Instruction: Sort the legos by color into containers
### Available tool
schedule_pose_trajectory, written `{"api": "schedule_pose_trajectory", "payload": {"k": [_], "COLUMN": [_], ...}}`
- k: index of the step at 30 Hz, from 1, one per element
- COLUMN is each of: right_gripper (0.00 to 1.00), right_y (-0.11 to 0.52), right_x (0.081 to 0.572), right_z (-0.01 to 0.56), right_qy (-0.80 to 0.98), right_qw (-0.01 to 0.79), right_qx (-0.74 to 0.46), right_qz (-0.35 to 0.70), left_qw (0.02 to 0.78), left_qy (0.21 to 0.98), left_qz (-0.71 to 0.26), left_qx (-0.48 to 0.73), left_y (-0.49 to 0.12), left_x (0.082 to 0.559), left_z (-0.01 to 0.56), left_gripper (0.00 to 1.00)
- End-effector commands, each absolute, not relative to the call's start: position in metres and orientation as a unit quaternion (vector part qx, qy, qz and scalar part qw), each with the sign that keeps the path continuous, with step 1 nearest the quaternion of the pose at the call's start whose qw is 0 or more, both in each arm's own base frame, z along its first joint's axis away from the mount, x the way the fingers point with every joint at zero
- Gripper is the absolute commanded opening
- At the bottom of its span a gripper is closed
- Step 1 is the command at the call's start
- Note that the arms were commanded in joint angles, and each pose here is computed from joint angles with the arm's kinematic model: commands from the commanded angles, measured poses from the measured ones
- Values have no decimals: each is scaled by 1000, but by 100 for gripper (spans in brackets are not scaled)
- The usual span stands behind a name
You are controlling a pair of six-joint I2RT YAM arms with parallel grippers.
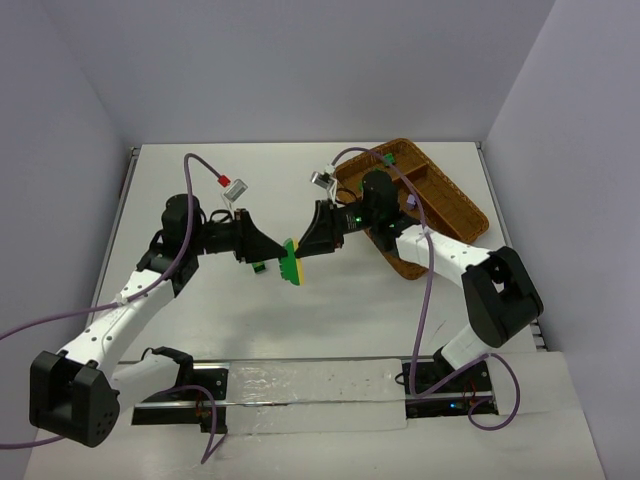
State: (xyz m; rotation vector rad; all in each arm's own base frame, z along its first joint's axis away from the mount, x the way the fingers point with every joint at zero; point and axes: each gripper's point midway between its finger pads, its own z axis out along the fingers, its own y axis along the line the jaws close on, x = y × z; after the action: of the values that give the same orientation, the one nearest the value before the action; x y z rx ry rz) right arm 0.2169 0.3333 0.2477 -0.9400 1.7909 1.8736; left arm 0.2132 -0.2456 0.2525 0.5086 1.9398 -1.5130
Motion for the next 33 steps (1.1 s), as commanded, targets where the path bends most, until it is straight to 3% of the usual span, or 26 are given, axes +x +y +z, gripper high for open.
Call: {"api": "schedule_pose_trajectory", "payload": {"k": [1, 20, 28, 33], "right_gripper": [0, 0, 0, 0], "right_y": [323, 310, 286, 286], "right_x": [215, 240, 293, 287], "right_z": [244, 228, 128, 115], "right_qy": [635, 678, 847, 848], "right_qw": [190, 221, 236, 224], "right_qx": [-335, -273, -190, -176], "right_qz": [670, 646, 437, 447], "left_qw": [355, 355, 344, 338], "left_qy": [729, 757, 794, 842], "left_qz": [-548, -525, -490, -420], "left_qx": [206, 159, 102, 21], "left_y": [-238, -230, -225, -208], "left_x": [220, 238, 259, 287], "left_z": [262, 253, 233, 204], "left_gripper": [0, 0, 0, 0]}}
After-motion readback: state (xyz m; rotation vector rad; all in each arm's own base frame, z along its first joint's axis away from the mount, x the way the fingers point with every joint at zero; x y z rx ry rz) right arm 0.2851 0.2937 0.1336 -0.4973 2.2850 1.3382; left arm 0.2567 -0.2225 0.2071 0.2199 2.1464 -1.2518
